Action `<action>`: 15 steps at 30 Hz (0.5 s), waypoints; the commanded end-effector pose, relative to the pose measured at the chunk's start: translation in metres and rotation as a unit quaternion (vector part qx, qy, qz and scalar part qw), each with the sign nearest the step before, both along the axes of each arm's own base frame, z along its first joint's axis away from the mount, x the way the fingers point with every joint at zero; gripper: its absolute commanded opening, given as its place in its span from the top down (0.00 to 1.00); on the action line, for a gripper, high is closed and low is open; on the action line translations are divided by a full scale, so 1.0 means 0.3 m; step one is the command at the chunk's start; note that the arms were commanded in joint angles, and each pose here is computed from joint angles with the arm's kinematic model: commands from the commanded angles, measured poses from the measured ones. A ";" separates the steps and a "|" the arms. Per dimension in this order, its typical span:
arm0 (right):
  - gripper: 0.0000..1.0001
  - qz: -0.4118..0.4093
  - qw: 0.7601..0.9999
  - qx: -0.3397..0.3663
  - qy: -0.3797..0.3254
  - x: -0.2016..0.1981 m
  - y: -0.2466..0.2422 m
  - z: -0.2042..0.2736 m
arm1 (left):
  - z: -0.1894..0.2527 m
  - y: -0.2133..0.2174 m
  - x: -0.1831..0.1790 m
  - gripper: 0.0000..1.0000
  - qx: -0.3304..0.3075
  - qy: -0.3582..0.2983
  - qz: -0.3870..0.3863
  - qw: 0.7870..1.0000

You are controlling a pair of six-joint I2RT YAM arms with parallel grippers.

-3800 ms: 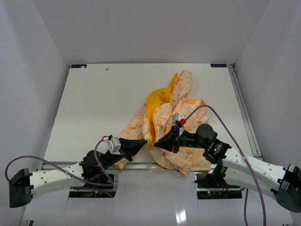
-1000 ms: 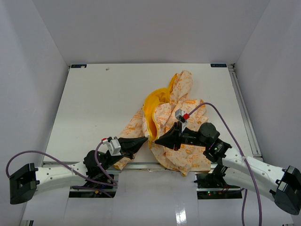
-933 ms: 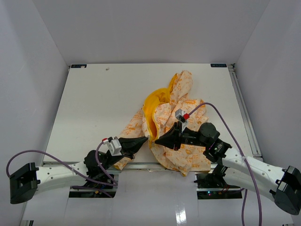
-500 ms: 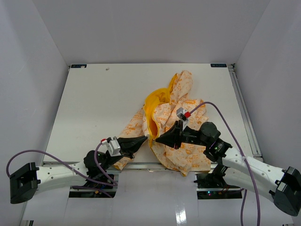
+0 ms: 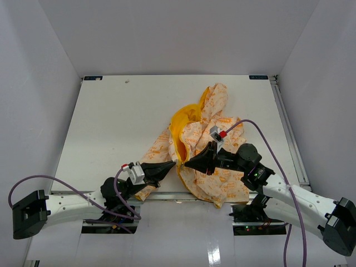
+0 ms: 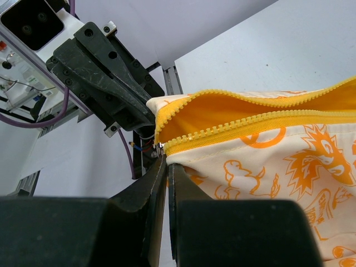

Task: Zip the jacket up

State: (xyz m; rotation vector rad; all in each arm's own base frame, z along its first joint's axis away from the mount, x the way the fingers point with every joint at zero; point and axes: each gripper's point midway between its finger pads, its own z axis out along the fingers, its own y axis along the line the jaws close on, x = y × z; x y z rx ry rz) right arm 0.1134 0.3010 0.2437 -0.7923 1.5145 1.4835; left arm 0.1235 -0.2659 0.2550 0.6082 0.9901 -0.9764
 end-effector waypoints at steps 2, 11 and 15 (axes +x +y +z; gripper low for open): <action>0.92 0.003 0.999 0.027 -0.022 -0.008 -0.010 0.047 | -0.161 0.032 -0.028 1.00 0.041 0.007 -0.011 0.999; 0.92 0.005 0.999 0.028 -0.022 -0.008 -0.014 0.048 | -0.171 0.025 -0.024 1.00 0.047 0.009 -0.010 0.999; 0.92 0.007 0.999 0.028 -0.021 -0.011 -0.014 0.047 | -0.172 0.025 -0.021 1.00 0.046 0.010 -0.008 0.999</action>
